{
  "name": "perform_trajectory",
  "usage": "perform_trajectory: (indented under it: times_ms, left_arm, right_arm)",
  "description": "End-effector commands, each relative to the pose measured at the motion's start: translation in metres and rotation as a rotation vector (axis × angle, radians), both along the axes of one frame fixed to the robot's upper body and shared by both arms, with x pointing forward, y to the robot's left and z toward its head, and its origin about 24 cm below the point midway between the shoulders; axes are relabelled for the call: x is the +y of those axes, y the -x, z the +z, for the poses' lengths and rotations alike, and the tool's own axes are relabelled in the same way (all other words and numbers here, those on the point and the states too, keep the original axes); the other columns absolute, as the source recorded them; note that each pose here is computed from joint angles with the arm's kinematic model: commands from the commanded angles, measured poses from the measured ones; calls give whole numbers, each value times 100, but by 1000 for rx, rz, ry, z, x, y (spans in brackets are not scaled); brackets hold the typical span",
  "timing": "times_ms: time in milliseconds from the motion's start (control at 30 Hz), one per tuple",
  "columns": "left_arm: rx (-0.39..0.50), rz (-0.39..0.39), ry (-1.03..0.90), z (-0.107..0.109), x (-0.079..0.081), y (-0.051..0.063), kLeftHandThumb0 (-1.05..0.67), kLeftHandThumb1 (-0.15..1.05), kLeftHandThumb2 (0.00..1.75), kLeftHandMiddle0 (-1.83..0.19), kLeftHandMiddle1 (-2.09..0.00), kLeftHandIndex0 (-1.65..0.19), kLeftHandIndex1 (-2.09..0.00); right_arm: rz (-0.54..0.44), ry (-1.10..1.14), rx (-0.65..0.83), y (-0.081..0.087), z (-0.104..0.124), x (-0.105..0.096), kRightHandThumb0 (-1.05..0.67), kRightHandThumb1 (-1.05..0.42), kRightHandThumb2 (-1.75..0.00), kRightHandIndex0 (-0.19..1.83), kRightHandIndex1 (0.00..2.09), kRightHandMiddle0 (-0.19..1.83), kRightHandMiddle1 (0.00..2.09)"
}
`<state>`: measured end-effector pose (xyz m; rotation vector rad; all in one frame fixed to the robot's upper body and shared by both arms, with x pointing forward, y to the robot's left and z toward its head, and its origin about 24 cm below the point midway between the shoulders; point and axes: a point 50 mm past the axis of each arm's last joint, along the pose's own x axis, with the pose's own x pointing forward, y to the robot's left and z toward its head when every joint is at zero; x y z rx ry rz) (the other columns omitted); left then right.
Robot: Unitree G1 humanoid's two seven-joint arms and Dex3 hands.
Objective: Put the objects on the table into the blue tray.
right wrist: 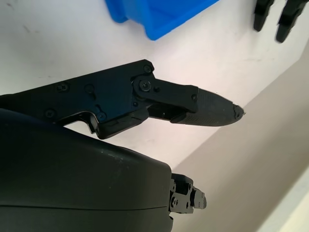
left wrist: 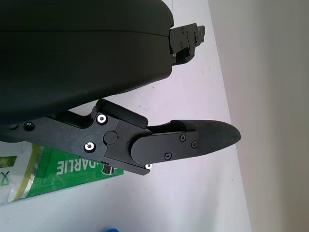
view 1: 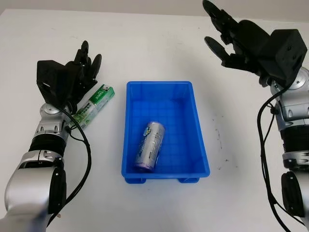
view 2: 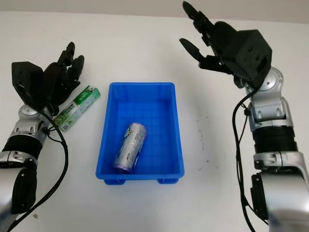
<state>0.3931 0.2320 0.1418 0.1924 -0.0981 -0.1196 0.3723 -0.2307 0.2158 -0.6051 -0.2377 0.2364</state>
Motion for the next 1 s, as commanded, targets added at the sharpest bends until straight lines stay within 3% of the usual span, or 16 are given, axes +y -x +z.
perform_trajectory:
  times_ms: [0, 200, 400, 567, 700, 800, 967]
  left_arm:
    - [-30, 2, -11, 10, 4, -1, -75, 105, 52, 19, 0, 19, 0]
    - [-55, -22, -72, 21, 14, 2, -74, 105, 47, 19, 0, 19, 0]
    - [-114, -64, -473, 82, 46, 17, -71, 105, 28, 8, -7, 4, -7]
    - [-112, -85, -595, 114, 61, 27, -73, 104, 12, 1, -6, 1, -7]
    - [-71, -97, -759, 125, 64, 33, -77, 103, 7, 2, -6, 1, -6]
    - [-42, -90, -946, 127, 63, 38, -66, 95, 4, 1, -6, 0, -6]
    - [-77, -120, -1132, 119, 64, 43, -44, 89, 4, 6, -4, 6, -4]
  right_arm:
    - [-34, -32, 18, 0, -8, -6, -66, -105, -67, -19, 0, -19, 1]
    - [-54, -86, 26, 2, -17, -9, -58, -105, -72, -19, 0, -19, 0]
    - [-84, -89, 23, 6, -23, -11, -58, -105, -72, -19, 0, -19, 0]
    - [-85, -97, 42, 5, -23, -7, -57, -105, -71, -19, 0, -19, 0]
    - [-82, -110, 49, 5, -22, -4, -55, -105, -70, -19, 0, -19, 2]
    - [-79, -110, 50, 5, -20, -2, -56, -105, -70, -19, 0, -19, 2]
    - [-80, -96, 50, 4, -19, -3, -55, -105, -70, -19, 0, -19, 3]
